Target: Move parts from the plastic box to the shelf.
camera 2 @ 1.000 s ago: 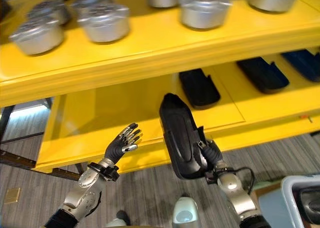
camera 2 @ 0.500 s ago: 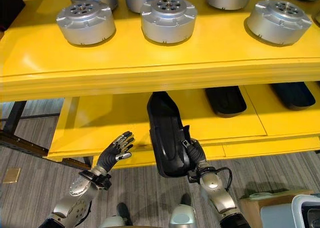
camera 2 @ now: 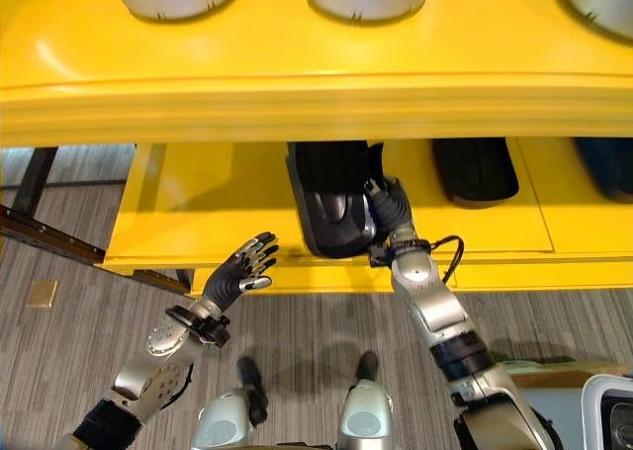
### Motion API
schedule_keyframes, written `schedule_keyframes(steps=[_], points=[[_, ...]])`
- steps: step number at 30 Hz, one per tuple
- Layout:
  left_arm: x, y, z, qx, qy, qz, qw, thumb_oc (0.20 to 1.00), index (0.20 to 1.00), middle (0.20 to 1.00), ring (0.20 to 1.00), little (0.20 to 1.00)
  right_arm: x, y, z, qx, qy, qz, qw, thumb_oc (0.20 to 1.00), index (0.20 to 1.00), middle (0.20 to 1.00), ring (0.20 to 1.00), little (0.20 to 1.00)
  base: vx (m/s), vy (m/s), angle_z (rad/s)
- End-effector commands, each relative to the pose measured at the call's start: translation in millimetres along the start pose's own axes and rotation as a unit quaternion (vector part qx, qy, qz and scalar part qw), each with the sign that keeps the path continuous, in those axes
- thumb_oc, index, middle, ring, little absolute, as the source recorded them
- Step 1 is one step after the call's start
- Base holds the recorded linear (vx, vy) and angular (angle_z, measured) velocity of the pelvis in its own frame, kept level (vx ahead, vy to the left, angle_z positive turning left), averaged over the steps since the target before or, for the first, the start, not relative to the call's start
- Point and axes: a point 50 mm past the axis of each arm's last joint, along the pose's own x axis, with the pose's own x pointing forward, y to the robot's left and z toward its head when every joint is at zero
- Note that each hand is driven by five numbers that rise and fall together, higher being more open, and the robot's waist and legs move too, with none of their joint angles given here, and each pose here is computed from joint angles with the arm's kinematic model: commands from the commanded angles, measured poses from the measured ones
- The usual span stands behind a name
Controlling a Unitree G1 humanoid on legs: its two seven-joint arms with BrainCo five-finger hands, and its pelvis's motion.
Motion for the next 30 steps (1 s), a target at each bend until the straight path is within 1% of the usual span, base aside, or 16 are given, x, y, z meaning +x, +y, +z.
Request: schedule_keyframes(steps=[1, 4, 5, 9, 12, 13, 15, 23, 25, 30], points=[[-5, -7, 8, -0.012, -0.031, -0.010, 0.999, 1.000, 1.000, 1.000, 1.000, 1.000, 11, -12, 37, 0.038, -0.062, -0.039, 0.997, 0.200, 0.200, 0.200, 0.200, 0.200, -0.16, 0.019, 0.00], [-3, -7, 14, 0.001, -0.044, -0.016, 0.999, 1.000, 1.000, 1.000, 1.000, 1.000, 21, -25, 63, 0.045, -0.105, -0.066, 0.991, 0.200, 0.200, 0.200, 0.200, 0.200, -0.15, 0.023, 0.01], [-1, -10, 19, 0.003, -0.053, -0.027, 0.998, 1.000, 1.000, 1.000, 1.000, 1.000, 26, -32, 80, 0.040, -0.124, -0.078, 0.988, 0.200, 0.200, 0.200, 0.200, 0.200, -0.14, 0.035, 0.04], [1, -15, 23, -0.002, -0.056, -0.034, 0.998, 1.000, 1.000, 1.000, 1.000, 1.000, 36, -47, 98, 0.047, -0.122, -0.109, 0.985, 0.200, 0.200, 0.200, 0.200, 0.200, -0.10, 0.002, 0.01], [3, -17, 24, -0.003, -0.058, -0.039, 0.998, 1.000, 1.000, 1.000, 1.000, 1.000, 41, -52, 105, 0.045, -0.122, -0.121, 0.984, 0.200, 0.200, 0.200, 0.200, 0.200, -0.02, -0.008, 0.00], [4, -22, 25, -0.015, -0.067, -0.056, 0.996, 1.000, 1.000, 1.000, 1.000, 1.000, 46, -57, 108, 0.045, -0.113, -0.140, 0.983, 0.200, 0.200, 0.200, 0.200, 0.200, 0.00, 0.000, 0.00], [5, -26, 27, -0.013, -0.074, -0.064, 0.995, 1.000, 1.000, 1.000, 1.000, 1.000, 49, -61, 110, 0.040, -0.110, -0.151, 0.982, 0.200, 0.200, 0.200, 0.200, 0.200, -0.02, -0.020, 0.05], [9, -30, 30, -0.022, -0.078, -0.062, 0.995, 1.000, 1.000, 1.000, 1.000, 1.000, 57, -67, 118, 0.013, -0.115, -0.184, 0.976, 0.200, 0.200, 0.200, 0.200, 0.200, 0.00, -0.002, 0.01], [9, -32, 29, -0.021, -0.072, -0.065, 0.995, 1.000, 1.000, 1.000, 1.000, 1.000, 63, -69, 129, -0.003, -0.122, -0.200, 0.972, 0.200, 0.200, 0.200, 0.200, 0.200, 0.01, -0.016, 0.01], [8, -35, 28, -0.024, -0.068, -0.065, 0.995, 1.000, 1.000, 1.000, 1.000, 1.000, 66, -68, 142, 0.000, -0.131, -0.200, 0.971, 0.200, 0.200, 0.200, 0.200, 0.200, 0.01, -0.016, 0.03]])
